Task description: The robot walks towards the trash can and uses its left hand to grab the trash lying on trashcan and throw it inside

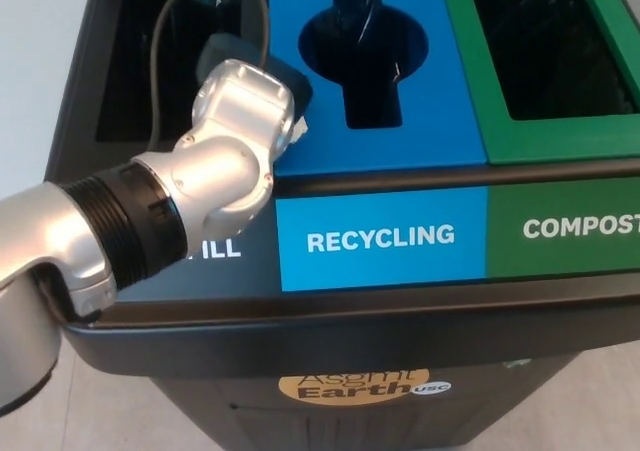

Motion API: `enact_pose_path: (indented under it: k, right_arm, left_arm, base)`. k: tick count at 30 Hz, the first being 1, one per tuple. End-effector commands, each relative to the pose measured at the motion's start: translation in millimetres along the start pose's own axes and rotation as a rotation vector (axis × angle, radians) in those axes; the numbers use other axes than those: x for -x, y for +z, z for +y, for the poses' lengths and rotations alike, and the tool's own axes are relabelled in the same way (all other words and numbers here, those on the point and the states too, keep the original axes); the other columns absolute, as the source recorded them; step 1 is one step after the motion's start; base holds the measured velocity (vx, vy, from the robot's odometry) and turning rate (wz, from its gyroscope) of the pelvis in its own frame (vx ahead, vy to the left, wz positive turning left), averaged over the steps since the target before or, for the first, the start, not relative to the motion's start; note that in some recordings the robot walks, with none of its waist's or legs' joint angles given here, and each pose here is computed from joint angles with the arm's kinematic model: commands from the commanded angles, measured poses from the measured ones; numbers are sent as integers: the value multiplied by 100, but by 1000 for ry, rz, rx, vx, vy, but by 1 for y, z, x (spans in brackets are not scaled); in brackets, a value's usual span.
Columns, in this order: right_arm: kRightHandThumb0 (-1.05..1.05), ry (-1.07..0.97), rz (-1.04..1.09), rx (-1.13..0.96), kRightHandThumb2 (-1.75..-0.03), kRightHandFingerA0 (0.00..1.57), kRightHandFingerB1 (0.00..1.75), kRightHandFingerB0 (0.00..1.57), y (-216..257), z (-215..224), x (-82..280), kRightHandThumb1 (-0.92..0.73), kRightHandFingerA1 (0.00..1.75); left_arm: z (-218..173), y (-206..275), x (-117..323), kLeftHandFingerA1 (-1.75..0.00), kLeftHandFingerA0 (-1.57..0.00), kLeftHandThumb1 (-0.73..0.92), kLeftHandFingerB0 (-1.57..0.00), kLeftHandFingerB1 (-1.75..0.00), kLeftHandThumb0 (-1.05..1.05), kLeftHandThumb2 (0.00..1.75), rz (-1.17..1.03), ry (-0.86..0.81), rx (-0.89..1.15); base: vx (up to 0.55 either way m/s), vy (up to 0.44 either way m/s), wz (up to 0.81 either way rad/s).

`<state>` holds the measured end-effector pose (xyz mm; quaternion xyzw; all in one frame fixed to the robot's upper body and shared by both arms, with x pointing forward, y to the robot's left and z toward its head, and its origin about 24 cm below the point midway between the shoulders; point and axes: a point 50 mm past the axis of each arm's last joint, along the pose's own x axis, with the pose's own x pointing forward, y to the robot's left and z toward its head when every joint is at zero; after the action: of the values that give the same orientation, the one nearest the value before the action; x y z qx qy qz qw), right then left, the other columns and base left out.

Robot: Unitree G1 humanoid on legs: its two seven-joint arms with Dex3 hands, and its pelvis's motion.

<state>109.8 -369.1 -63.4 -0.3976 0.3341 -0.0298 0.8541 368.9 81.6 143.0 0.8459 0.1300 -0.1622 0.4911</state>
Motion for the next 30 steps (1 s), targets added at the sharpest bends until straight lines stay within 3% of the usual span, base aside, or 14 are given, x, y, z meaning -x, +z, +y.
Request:
enact_pose_path:
  k: [1, 2, 3, 6, 7, 9, 11, 12, 20, 23, 24, 27, 28, 30]
  right_arm:
    - [-57, -61, -65, 114, -59, 28, 38, 38, 8, -12, -1, -63, 45]
    - [-57, -63, -69, 118, -59, 28, 38, 38, 9, -12, -1, -63, 45]
    - [-55, -68, -74, 120, -59, 32, 38, 41, 9, -12, -1, -65, 45]
    - [-52, -87, -82, 131, -60, 37, 37, 43, 10, -13, -1, -66, 46]
    - [-61, -92, -86, 145, -91, 37, 49, 36, 11, -14, -1, -58, 56]
    - [-60, -94, -89, 162, -91, 37, 50, 37, 11, -14, -1, -58, 56]
    - [-60, -93, -89, 166, -91, 37, 50, 37, 11, -14, -1, -58, 56]
    - [-51, -97, -94, 158, -61, 47, 36, 47, 12, -13, -1, -70, 47]
    - [-56, -93, -121, 145, -63, 69, 37, 49, 14, -11, -1, -77, 67]
    - [-57, -92, -115, 161, -64, 69, 36, 51, 14, -11, -2, -77, 56]
    - [-62, -94, -112, 148, -63, 76, 36, 54, 14, -11, -2, -77, 65]
    - [-66, -94, -109, 134, -75, 78, 42, 48, 14, -11, -2, -66, 76]
    - [-58, -93, -105, 134, -63, 77, 36, 53, 14, -11, -2, -76, 66]
    - [-58, -94, -99, 133, -63, 77, 36, 53, 14, -12, -3, -76, 66]
  left_arm:
    - [-38, 1, -11, -153, -84, 59, -50, -49, -22, 62, -71, 263, 11]
    - [-39, 1, -11, -153, -84, 59, -50, -49, -22, 62, -93, 298, 36]
    - [-38, 2, -10, -173, -84, 63, -69, -118, -26, 60, -115, 327, 8]
    - [-38, 3, -7, -167, -86, 58, -79, -114, -18, 59, -201, 451, 37]
    - [-37, 3, -5, -159, -81, 59, -76, -100, -19, 61, -220, 489, 72]
    - [-36, 3, -4, -159, -83, 59, -79, -103, -20, 61, -240, 530, 103]
    - [-36, 2, -4, -159, -83, 59, -79, -103, -20, 61, -250, 546, 111]
    - [-36, 2, -4, -160, -80, 61, -82, -98, -27, 60, -263, 558, 115]
    - [-39, 0, -4, -151, -82, 56, -79, -76, -21, 59, -313, 638, 119]
    - [-35, -6, -4, -148, -85, 60, -81, -78, -21, 59, -323, 672, 129]
    - [-33, -10, -4, -123, -87, 60, -84, -73, -20, 61, -321, 683, 124]
    - [-28, -20, -3, -109, -87, 61, -78, -69, -18, 64, -319, 706, 90]
    - [-25, -26, -3, -129, -88, 61, -73, -71, -20, 64, -314, 714, 92]
    - [-22, -33, -2, -129, -88, 61, -73, -71, -20, 64, -307, 727, 101]
  base:
    - [0, 0, 0]
    - [0, 0, 0]
    - [0, 0, 0]
    - [0, 0, 0]
    - [0, 0, 0]
    - [0, 0, 0]
    - [0, 0, 0]
    - [0, 0, 0]
    - [0, 0, 0]
    - [0, 0, 0]
    - [0, 0, 0]
    - [0, 0, 0]
    - [0, 0, 0]
    - [0, 0, 0]
